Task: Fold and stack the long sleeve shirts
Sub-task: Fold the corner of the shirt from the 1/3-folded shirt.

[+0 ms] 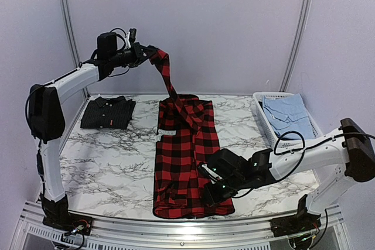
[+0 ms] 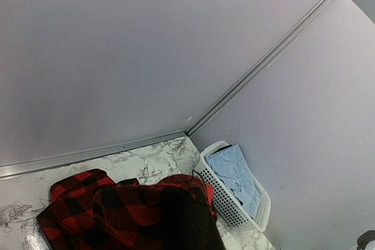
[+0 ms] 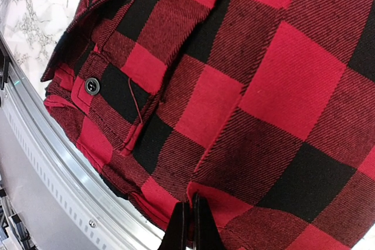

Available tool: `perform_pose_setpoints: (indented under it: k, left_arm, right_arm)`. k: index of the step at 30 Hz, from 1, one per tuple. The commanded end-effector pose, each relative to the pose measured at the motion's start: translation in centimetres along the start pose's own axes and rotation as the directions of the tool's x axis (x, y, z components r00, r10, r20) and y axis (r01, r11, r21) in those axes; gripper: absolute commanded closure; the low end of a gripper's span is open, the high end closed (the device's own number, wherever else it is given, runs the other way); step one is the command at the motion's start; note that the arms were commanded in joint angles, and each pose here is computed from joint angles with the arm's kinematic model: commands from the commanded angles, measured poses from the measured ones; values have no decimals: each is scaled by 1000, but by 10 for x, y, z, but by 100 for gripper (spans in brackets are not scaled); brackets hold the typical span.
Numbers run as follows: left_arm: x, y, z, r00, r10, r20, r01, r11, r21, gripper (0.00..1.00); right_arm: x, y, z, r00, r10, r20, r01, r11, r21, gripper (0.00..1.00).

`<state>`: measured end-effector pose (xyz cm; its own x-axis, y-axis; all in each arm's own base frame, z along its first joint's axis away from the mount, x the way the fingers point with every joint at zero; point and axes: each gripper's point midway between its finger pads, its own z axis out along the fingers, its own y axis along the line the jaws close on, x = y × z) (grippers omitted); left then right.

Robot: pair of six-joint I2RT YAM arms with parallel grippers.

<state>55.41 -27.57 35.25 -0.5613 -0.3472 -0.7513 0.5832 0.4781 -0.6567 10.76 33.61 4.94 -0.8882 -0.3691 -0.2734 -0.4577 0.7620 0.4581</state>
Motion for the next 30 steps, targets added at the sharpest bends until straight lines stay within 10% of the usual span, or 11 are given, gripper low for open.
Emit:
perform_pose_setpoints:
  k: [1, 13, 19, 30]
  left_arm:
    - [-30, -45, -18, 986, 148, 75, -153, 986, 61, 100]
    - [-11, -35, -6, 991, 130, 19, -131, 987, 93, 100]
    - [18, -11, -12, 994, 103, -47, -103, 995, 18, 100]
    - [105, -53, -5, 950, 126, -284, -47, 962, 270, 100]
  right_arm:
    - [-9, 10, -1, 1000, -20, 21, 20, 999, -30, 100]
    - [-14, 13, -2, 999, -22, 25, 23, 999, -39, 100]
    - [-28, 28, -17, 996, -60, 62, 65, 995, -73, 70]
    - [-147, -22, -97, 915, 10, 402, -9, 1000, -4, 56]
